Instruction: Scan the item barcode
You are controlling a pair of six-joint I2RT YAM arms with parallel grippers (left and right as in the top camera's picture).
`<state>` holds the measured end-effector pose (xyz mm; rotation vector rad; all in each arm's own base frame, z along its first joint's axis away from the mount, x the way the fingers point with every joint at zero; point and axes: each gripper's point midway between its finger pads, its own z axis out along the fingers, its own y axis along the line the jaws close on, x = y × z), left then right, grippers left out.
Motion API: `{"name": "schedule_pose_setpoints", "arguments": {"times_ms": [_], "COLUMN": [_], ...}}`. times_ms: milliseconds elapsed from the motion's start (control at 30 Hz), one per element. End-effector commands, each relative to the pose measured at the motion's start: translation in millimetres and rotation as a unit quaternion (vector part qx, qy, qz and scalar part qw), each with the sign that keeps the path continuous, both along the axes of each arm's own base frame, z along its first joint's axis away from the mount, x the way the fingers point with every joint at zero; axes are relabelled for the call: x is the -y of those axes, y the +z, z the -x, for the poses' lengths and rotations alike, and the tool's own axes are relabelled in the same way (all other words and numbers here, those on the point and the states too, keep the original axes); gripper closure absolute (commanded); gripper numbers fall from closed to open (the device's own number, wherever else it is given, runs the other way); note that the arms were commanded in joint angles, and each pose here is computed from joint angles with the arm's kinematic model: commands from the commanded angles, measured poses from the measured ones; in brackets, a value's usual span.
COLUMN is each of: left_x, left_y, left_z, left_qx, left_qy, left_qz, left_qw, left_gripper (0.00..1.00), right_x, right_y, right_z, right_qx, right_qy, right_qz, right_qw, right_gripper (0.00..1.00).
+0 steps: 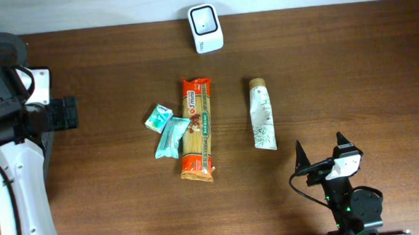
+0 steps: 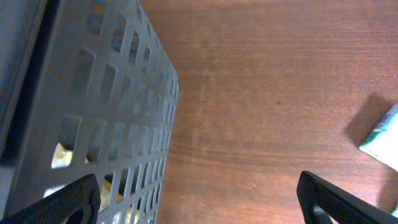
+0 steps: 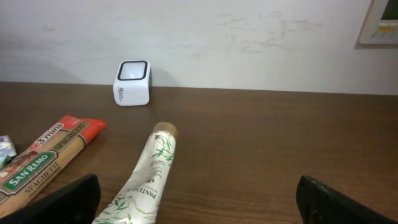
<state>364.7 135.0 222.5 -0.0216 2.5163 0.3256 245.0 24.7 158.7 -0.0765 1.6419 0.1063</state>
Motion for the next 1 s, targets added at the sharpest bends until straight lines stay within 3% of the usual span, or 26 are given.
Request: {"name": "schedule_pose_setpoints", "arguments": {"times_ms": [0,233,367,467,567,633,767,967], "left_x": [-8.3,-14.2,4.6,-8.1,-71.6,-113.3,-155.6,-169.0], "left_y": [3.4,19.4,81.8,140.0,163.6,145.6,84.0,1.7], "left_z": [-9.7,-24.6,-39.0,-35.5,-1.5,35.0,98.5,119.3], "left_qx": [0.007,0.05,0.142,0.215,0.232,0.201,0.086,-0.025], "left_qy": [-0.018,-0.016,-0.033,0.021,0.15,0.247,0.352,0.383], "left_qz": [-0.026,-0.042,-0.004,0.009,-0.018,-0.015,0.029,0.144], "left_qw": [0.999,0.998,0.989,0.976,0.961,0.948,0.932,0.912], "left_gripper": [0.01,0.01,0.01,0.01,0.01,0.01,0.01,0.0], "right_x": [0.7,0.7,0.7,0.7,0.7,0.7,0.7,0.7], "right_y": [-2.3,-2.3,-2.3,-2.3,-2.3,-2.3,-2.3,-2.3], "right_z": [0.0,0.0,0.0,0.0,0.1,0.1,0.0,0.0], "right_qx": [-0.002,-0.002,-0.002,-0.002,-0.002,-0.002,-0.002,-0.002], "right_qy": [-0.001,-0.001,-0.001,-0.001,-0.001,-0.001,-0.001,-0.001], "right_qz": [0.0,0.0,0.0,0.0,0.0,0.0,0.0,0.0], "right_qw": [1.0,1.0,1.0,1.0,1.0,1.0,1.0,1.0], "right_gripper": [0.01,0.01,0.01,0.01,0.01,0.01,0.02,0.01]}}
